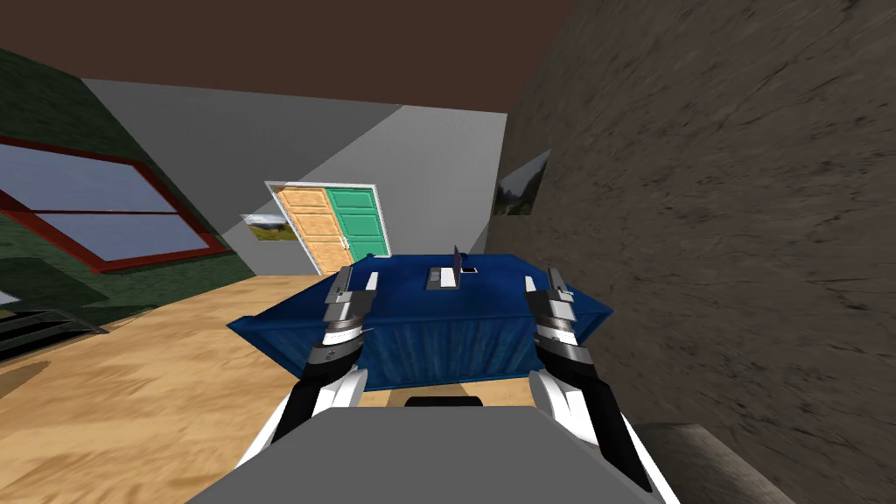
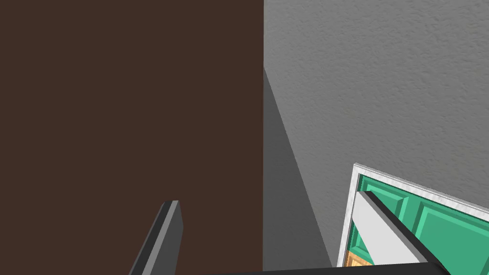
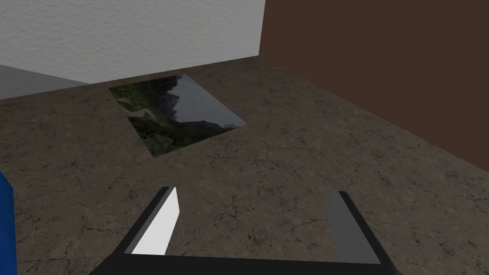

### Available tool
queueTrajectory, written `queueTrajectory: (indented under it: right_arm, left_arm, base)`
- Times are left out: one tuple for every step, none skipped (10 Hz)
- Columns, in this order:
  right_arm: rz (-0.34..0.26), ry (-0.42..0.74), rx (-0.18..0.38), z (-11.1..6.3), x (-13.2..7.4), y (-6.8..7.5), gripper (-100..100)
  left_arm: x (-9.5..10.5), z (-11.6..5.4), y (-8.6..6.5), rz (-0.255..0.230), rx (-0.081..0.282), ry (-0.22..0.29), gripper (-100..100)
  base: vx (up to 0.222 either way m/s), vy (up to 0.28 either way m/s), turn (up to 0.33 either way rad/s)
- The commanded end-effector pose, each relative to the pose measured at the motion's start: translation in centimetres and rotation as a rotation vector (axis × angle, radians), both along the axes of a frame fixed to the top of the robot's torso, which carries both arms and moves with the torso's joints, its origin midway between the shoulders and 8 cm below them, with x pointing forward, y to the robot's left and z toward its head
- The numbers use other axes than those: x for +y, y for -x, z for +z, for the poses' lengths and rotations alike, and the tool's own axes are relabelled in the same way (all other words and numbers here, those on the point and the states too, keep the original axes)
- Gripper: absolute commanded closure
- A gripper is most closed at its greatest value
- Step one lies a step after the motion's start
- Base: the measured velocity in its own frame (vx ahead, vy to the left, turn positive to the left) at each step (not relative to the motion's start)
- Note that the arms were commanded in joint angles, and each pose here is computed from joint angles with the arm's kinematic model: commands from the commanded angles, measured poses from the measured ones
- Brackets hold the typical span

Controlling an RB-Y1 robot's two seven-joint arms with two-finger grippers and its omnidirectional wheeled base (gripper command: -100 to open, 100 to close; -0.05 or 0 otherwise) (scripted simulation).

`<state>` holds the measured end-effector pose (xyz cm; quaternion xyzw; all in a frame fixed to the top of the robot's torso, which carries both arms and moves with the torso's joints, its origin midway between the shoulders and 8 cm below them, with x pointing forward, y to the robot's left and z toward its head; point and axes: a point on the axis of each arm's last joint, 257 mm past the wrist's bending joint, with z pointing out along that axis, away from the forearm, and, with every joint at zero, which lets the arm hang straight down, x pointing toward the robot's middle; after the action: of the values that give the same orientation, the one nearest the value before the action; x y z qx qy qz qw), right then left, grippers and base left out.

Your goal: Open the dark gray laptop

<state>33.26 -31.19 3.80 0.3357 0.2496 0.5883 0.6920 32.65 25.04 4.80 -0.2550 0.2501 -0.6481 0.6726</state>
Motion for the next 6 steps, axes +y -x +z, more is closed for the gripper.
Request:
queueTrajectory:
  right_arm:
    - [0.000,0.000,0.000,0.00,0.00,0.00,0]
    - [0.000,0.000,0.000,0.00,0.00,0.00,0]
    - [0.000,0.000,0.000,0.01,0.00,0.00,0]
    - [0.000,0.000,0.000,0.01,0.00,0.00,0]
    - [0.000,0.000,0.000,0.01,0.00,0.01,0]
    - [0.000,0.000,0.000,0.01,0.00,0.01,0]
  left_arm:
    - [0.00,0.00,0.00,0.000,0.000,0.000,0]
    - [0.00,0.00,0.00,0.000,0.000,0.000,0]
    - [0.00,0.01,0.00,0.000,0.000,0.000,0]
    - [0.00,0.01,0.00,0.000,0.000,0.000,0]
    - [0.00,0.01,0.01,0.000,0.000,0.000,0]
    - [0.00,0.01,0.01,0.000,0.000,0.000,0]
  base:
    - [0.000,0.000,0.000]
    - [0.000,0.000,0.000]
    - [0.000,0.000,0.000]
    - [0.000,0.000,0.000]
    - [0.000,0.000,0.000]
    - [0.000,0.000,0.000]
